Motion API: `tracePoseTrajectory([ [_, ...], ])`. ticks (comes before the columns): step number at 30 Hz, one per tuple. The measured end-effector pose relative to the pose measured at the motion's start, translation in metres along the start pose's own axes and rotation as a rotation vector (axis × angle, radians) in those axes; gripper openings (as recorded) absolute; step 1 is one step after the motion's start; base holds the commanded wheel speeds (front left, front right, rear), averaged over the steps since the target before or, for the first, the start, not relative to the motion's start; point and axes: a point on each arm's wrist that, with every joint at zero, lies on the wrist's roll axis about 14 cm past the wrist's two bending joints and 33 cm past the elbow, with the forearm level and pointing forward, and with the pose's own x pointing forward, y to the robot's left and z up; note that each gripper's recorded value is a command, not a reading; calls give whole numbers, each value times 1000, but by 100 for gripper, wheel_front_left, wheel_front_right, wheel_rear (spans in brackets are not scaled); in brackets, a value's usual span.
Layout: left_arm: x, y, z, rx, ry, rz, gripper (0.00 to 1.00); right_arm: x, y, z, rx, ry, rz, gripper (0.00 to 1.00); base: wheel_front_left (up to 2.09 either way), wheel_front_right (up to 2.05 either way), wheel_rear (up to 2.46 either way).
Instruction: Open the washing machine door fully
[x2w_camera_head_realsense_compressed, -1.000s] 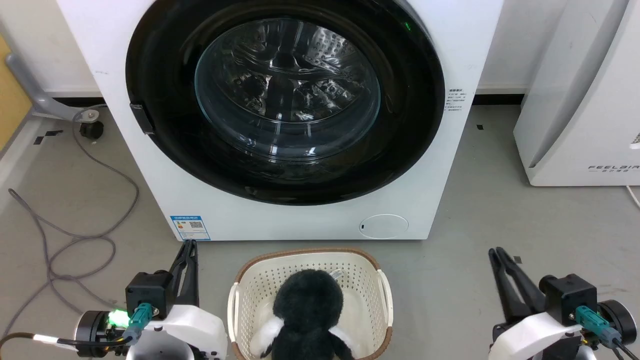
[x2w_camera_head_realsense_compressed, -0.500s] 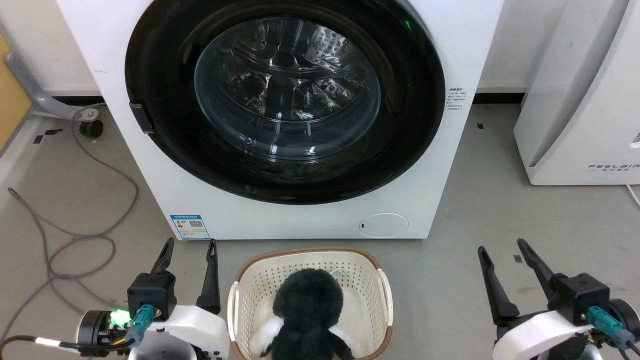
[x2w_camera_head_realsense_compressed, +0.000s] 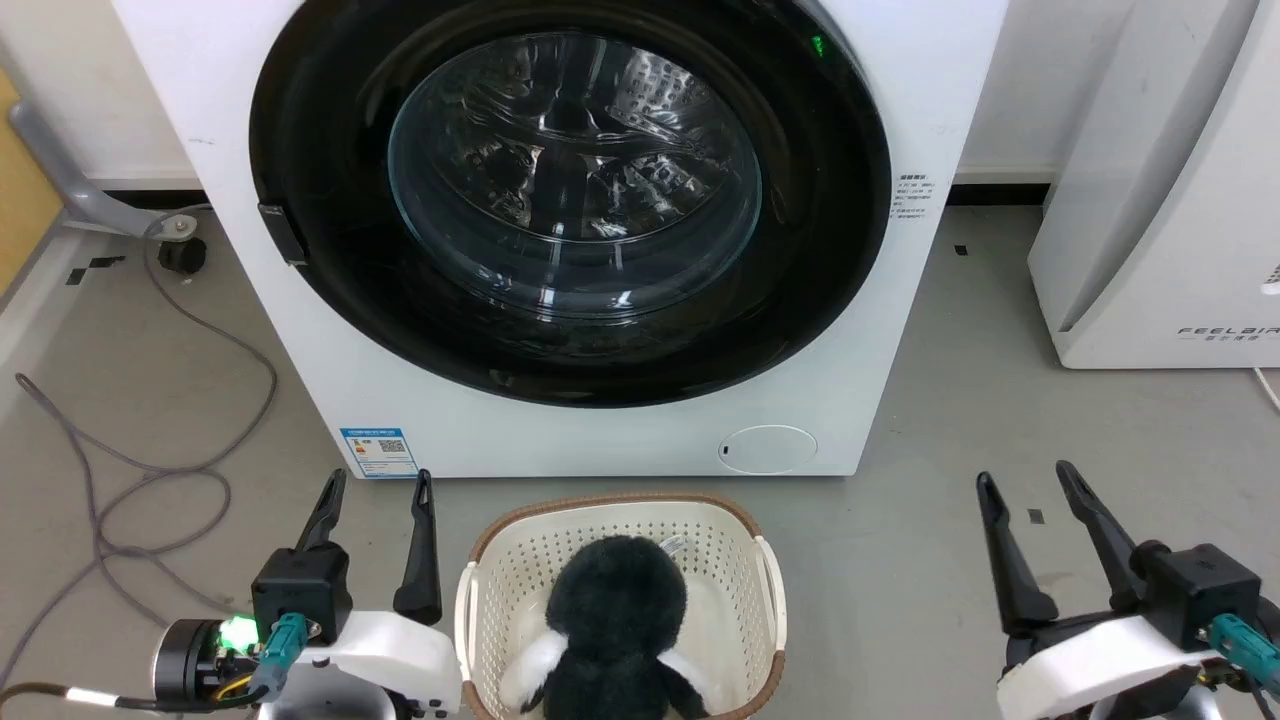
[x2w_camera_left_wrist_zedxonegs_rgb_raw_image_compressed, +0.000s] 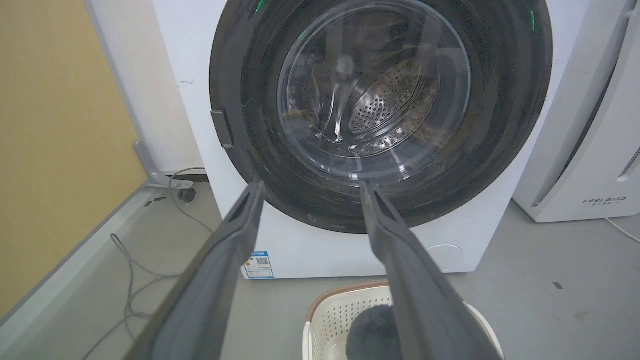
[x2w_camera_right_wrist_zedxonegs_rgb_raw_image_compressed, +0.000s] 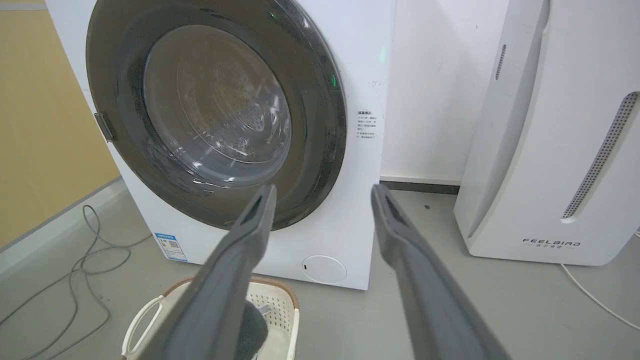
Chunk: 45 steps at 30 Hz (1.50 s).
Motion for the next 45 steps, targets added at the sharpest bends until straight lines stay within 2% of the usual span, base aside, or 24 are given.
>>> tracePoseTrajectory([
  [1, 0, 0, 0, -1, -3, 1, 100, 0, -1, 1, 1, -4, -2, 12, 0, 0, 0],
  [2, 0, 0, 1, -1, -6, 2, 100, 0, -1, 2, 6, -9, -3, 0, 0, 0, 0],
  [9, 0, 1, 3, -1, -20, 10, 100, 0, -6, 6, 132, -41, -22, 0, 0, 0, 0],
  [21, 2, 2, 5, -2, -41, 23, 100, 9, -20, -1, 614, -87, -79, 0, 0, 0, 0],
  [26, 4, 2, 5, -2, -48, 26, 100, 18, -27, 1, 761, -108, -96, 0, 0, 0, 0],
  [32, 10, 4, 6, -1, -61, 33, 100, 31, -40, -7, 876, -90, -130, 0, 0, 0, 0],
  [37, 16, 4, 5, 1, -66, 35, 100, 49, -50, -8, 919, -95, -138, 0, 0, 0, 0],
  [45, 34, 7, -1, 8, -67, 53, 100, 100, -59, -7, 975, -97, -112, 0, 0, 0, 0],
])
